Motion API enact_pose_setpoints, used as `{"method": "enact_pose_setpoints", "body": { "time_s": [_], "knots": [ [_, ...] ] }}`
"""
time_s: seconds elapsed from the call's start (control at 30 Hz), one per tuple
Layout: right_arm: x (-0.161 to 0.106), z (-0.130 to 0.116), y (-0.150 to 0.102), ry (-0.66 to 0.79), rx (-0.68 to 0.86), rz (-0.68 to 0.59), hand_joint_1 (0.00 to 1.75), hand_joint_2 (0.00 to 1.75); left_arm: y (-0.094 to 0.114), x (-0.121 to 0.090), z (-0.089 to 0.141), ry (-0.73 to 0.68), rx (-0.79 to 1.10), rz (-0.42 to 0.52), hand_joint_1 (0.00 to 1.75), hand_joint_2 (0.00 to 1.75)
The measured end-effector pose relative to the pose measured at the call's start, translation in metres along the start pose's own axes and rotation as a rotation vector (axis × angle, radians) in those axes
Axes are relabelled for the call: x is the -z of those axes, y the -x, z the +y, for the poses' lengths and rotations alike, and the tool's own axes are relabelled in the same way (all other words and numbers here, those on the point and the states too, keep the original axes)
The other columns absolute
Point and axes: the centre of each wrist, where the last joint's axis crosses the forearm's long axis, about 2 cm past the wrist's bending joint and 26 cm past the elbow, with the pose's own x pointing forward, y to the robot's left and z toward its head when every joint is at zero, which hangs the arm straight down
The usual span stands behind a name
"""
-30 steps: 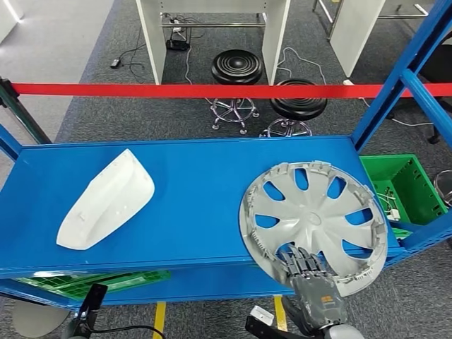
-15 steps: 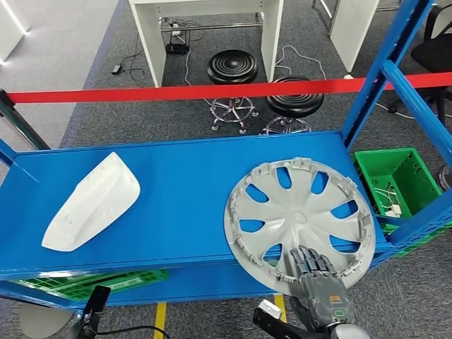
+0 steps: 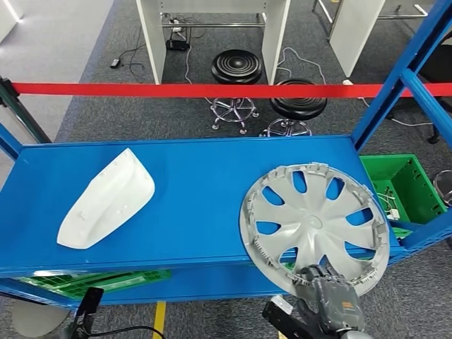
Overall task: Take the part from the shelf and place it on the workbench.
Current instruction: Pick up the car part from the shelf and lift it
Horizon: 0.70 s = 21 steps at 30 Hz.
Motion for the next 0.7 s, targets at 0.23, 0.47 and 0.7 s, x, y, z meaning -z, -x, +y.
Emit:
{"method": "enact_pose_setpoints", "body": {
  "time_s": [0.23, 0.47, 0.7],
  "knots": [
    [0.0014, -0.0033, 0.0028, 0.012, 0.005, 0.000, 1.75, 1.75, -0.0005, 0.0002, -0.0001, -0.003, -0.001, -0.001, 0.00, 0.00],
    [0.0020, -0.0046, 0.0020, 0.015, 0.009, -0.012, 1.75, 1.75, -0.0019, 0.0008, -0.0002, -0.004, 0.000, -0.004, 0.00, 0.00],
    [0.0026, -0.0051, 0.0019, 0.013, 0.021, -0.015, 1.75, 1.75, -0.0018, 0.0012, 0.0014, -0.003, 0.000, -0.004, 0.00, 0.00]
  ]
}}
